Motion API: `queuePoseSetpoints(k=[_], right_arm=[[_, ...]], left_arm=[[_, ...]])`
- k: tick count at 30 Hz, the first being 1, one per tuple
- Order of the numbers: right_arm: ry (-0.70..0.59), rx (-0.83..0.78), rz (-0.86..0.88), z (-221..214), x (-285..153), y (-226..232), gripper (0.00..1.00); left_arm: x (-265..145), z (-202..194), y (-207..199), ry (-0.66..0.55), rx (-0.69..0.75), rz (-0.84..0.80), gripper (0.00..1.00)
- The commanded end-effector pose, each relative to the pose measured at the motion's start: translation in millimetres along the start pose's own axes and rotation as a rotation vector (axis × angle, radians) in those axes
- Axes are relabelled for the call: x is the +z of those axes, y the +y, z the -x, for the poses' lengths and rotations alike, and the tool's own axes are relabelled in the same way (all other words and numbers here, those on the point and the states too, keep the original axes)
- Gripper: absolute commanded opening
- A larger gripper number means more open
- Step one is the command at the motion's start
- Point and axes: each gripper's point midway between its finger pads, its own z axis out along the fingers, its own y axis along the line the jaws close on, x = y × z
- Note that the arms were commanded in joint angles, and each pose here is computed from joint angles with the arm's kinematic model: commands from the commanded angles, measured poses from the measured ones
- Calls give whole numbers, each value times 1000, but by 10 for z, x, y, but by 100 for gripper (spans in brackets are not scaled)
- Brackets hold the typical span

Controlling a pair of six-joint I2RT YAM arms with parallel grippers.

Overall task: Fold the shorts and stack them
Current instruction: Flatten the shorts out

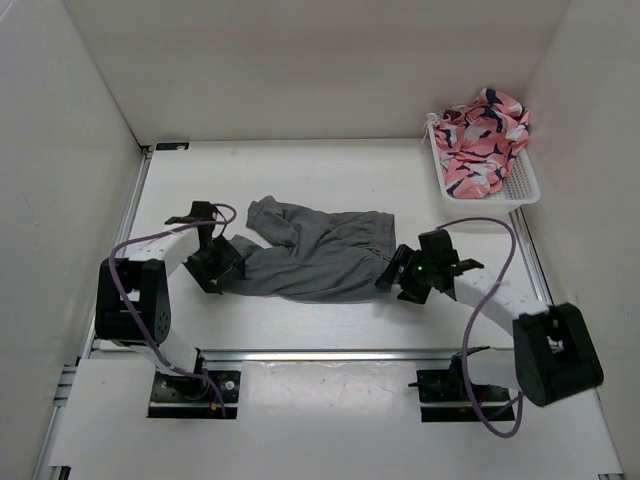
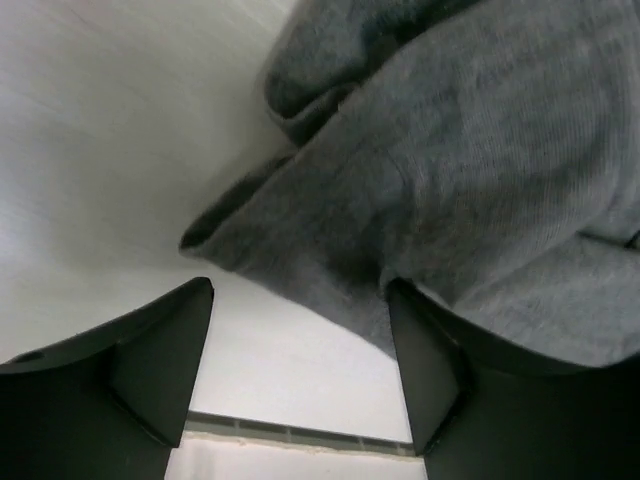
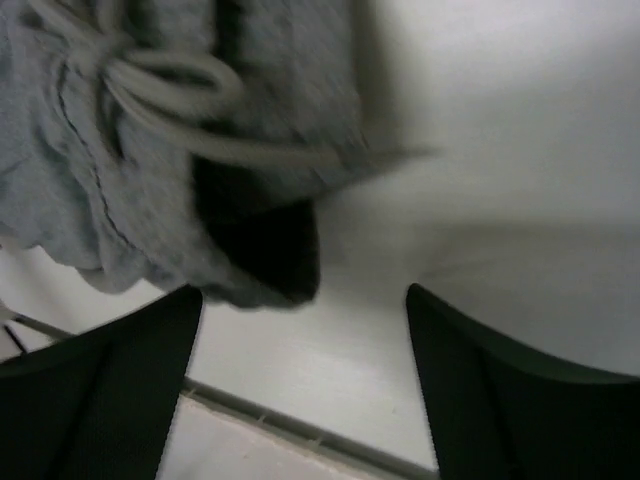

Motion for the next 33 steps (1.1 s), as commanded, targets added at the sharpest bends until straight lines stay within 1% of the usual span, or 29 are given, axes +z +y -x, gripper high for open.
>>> queuePoseSetpoints(k=[1,2,3,4,5,7,8,10,11,12,13,14,15,16,17,18,19,21,22,23,25,26,27,28,29,30,32,33], right_arm=[[-70,-103,147,393,96,529,76],[-111,-140,107,494,135,502,64],[-121,-170,63,553,150,491,19],[-127,-181,51,586,130,496,7],[-146,-203,45,672,77,558,0],[-162,-229,26,684,-125,569,0],[-189,-255,19,739,-246,603,0],[-190,-287,-1,673,-568,592,0],[-237,-310,24,748,-811,726,0],[-246,-334,4,762,-920,718,0],[-205,-343,-30,691,-994,657,0],[-207,-359,-30,710,-1080,699,0],[-226,-383,-17,812,-1190,835,0],[-208,-396,-21,818,-1203,862,0],[-178,-402,-33,862,-1107,894,0],[-186,-404,-27,942,-1111,982,0],[-174,-412,-37,974,-1057,991,0],[-129,-404,-69,987,-889,947,0],[-139,-396,-61,1007,-885,972,0],[-148,-386,-54,1018,-853,980,0],[-128,-360,-75,964,-743,846,0],[-124,-360,-67,934,-734,835,0],[-123,-349,-67,923,-704,819,0],[-98,-346,-72,858,-662,762,0],[-91,-344,-77,836,-645,733,0],[-98,-346,-72,852,-642,749,0],[-92,-342,-92,812,-620,667,0],[-92,-342,-92,812,-620,667,0]], left_arm=[[-54,154,-209,-67,4,-73,80],[-19,144,-197,-58,3,-63,71],[-39,196,-246,-66,13,-71,47],[-39,196,-243,-67,22,-71,12],[-41,185,-249,-61,33,-77,10],[-189,187,-296,-77,56,-116,10],[-384,201,-322,-118,59,-156,10],[-649,160,-292,-148,71,-183,10],[-801,163,-299,-175,85,-206,10],[-1015,187,-312,-228,87,-243,10],[-1223,249,-381,-266,100,-275,10],[-1308,246,-383,-264,100,-273,10],[-1388,284,-455,-273,103,-298,10],[-1538,391,-565,-307,119,-326,10],[-1554,478,-608,-322,115,-315,10],[-1421,521,-685,-289,138,-286,10],[-1471,561,-782,-289,160,-289,10],[-1368,506,-856,-255,213,-267,10],[-1285,362,-908,-225,265,-258,12],[-1206,253,-895,-201,296,-245,27],[-1013,-20,-871,-145,356,-219,45],[-803,-181,-770,-94,355,-192,59],[-706,-301,-747,-55,368,-199,71],[-619,-393,-716,-28,363,-197,82],[-475,-521,-609,4,368,-169,90],[-421,-519,-619,-3,359,-178,91],[-283,-603,-594,22,361,-169,91],[-176,-669,-531,41,369,-151,87]])
